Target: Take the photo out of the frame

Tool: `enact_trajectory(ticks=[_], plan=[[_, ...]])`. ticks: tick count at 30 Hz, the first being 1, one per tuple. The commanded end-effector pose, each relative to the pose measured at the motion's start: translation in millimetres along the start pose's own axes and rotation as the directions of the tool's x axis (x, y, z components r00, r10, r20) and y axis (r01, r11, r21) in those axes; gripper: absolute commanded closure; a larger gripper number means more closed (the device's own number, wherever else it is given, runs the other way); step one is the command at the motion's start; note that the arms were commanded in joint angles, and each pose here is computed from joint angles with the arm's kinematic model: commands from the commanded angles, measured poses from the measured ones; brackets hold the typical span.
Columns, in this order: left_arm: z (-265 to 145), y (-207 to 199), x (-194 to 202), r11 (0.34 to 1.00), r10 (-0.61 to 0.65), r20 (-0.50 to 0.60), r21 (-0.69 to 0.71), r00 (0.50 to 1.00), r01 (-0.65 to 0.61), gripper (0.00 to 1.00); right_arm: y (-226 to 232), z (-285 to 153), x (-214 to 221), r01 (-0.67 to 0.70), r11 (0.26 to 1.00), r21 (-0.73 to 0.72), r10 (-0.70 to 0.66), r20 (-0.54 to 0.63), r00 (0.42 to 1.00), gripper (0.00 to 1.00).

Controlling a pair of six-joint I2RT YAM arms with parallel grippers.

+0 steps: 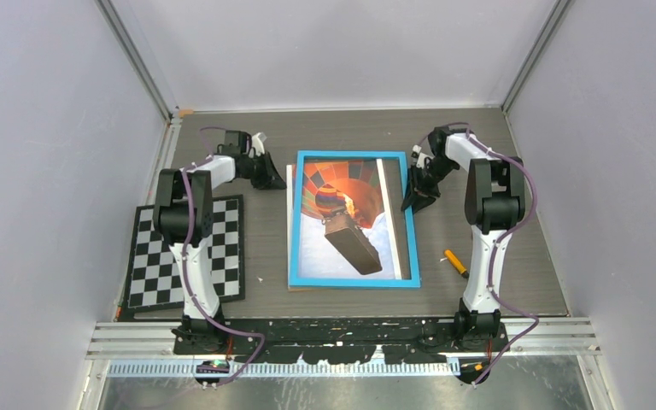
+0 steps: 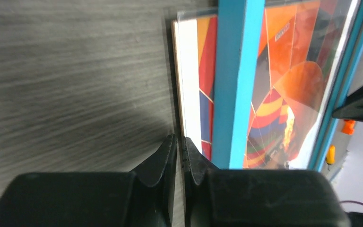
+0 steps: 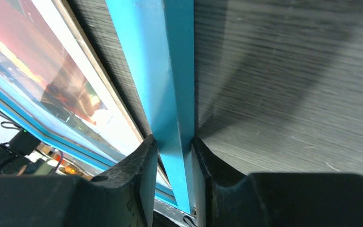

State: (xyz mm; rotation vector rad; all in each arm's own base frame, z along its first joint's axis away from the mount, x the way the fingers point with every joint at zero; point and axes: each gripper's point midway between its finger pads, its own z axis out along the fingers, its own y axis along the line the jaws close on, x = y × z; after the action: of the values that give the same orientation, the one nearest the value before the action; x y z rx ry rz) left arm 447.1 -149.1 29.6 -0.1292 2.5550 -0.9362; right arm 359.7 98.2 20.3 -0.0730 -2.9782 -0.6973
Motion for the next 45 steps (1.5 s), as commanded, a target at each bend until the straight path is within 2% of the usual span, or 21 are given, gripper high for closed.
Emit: enact_trajectory(ticks=[1,7,14,17,21,27,31,45], plan=[[-3.6,5.7,-19.0,0.996,0.07,0.031,-0.065,0.997,-0.068,0.9,-20.6,-20.0,-9.3,0.007,0.995,0.102,-0.015,0.082,0.997,0.99],[-7.4,-2.1,-24.6,0.994,0.107,0.043,-0.041,0.993,-0.106,0.88,-23.0,-22.4,-9.7,0.014,0.994,0.113,-0.024,0.084,0.996,0.99],[-6.7,-22.1,-28.7,0.992,0.105,0.069,0.068,0.992,-0.11,0.69,-24.5,-23.7,-5.0,0.042,0.992,0.115,-0.05,0.067,0.996,0.99],[-5.1,-28.0,-37.1,0.989,0.1,0.101,0.095,0.99,-0.11,0.65,-18.4,-24.5,-5.9,0.047,0.995,0.084,-0.053,0.072,0.996,0.92],[-5.0,-31.5,-59.2,0.984,0.133,0.143,0.097,0.981,-0.147,0.62,-9.9,-24.5,-9.0,0.073,0.997,0.035,-0.075,0.076,0.994,0.92],[1.7,-33.9,-82.7,0.981,0.13,0.174,0.121,0.976,-0.153,0.49,5.4,-22.3,-9.1,0.087,0.995,-0.048,-0.083,0.066,0.994,0.89],[5.6,-39.4,-89.4,0.98,0.113,0.181,0.142,0.977,-0.139,0.48,6.2,-21.4,-8.0,0.083,0.995,-0.052,-0.079,0.062,0.995,0.85],[17.5,-33.8,-81.0,0.987,0.084,0.146,0.126,0.986,-0.103,0.48,5.0,-19.4,-9.1,0.076,0.996,-0.05,-0.073,0.06,0.996,0.81]])
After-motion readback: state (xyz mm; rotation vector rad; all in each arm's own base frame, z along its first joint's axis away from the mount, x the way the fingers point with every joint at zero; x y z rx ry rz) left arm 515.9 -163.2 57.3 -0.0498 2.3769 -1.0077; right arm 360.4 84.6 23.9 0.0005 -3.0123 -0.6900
